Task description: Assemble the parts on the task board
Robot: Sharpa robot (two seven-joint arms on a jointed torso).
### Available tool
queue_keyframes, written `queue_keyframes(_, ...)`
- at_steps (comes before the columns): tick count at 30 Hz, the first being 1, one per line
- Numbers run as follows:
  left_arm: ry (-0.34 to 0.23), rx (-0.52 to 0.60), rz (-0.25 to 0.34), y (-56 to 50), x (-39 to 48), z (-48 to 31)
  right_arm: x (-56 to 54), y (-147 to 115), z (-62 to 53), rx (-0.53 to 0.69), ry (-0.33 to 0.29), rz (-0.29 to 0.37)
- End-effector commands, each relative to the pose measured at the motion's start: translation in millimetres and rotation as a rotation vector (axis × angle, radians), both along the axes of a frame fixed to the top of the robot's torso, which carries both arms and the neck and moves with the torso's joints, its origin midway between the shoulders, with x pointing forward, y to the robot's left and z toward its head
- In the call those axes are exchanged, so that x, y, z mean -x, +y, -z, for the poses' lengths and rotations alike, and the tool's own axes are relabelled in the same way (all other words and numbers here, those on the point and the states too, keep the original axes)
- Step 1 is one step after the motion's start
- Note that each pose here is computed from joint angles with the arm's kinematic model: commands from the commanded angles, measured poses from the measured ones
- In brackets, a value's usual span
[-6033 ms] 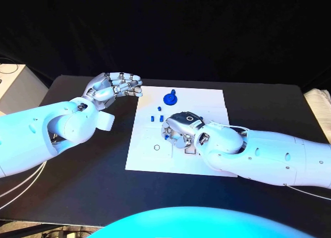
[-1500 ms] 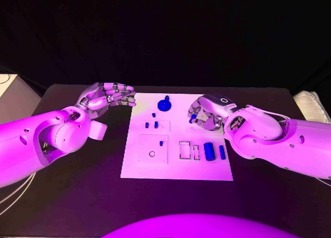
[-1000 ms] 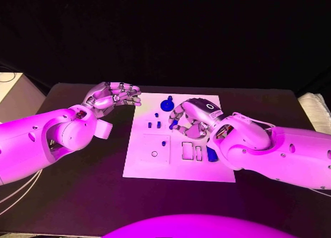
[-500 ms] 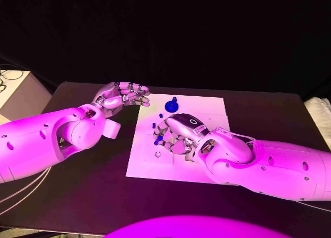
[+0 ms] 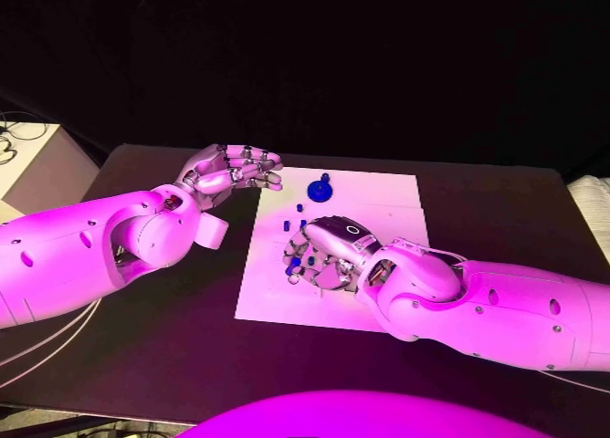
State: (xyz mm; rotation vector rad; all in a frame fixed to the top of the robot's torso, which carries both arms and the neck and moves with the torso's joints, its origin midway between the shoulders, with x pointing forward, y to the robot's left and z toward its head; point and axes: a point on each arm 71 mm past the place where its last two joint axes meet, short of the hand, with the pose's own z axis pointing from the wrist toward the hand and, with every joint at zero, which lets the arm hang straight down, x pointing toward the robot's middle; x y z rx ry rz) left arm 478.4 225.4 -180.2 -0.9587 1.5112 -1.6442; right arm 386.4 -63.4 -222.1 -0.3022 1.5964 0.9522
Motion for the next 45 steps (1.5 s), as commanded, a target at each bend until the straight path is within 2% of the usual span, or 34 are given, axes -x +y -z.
queue_keyframes(1, -0.005, 0.014, 0.012, -2.3, 0.1, -1.5, 0.3, 1.1, 3.5, 0.043, 0.005, -0.015)
queue_keyframes(23, -0.003, 0.012, 0.009, -2.3, -0.4, -1.4, -1.4, 3.4, 15.6, 0.082, 0.007, 0.014)
queue_keyframes(45, -0.003, 0.012, 0.013, -2.9, -0.4, -1.3, -2.0, 4.2, 24.3, 0.163, 0.032, 0.001)
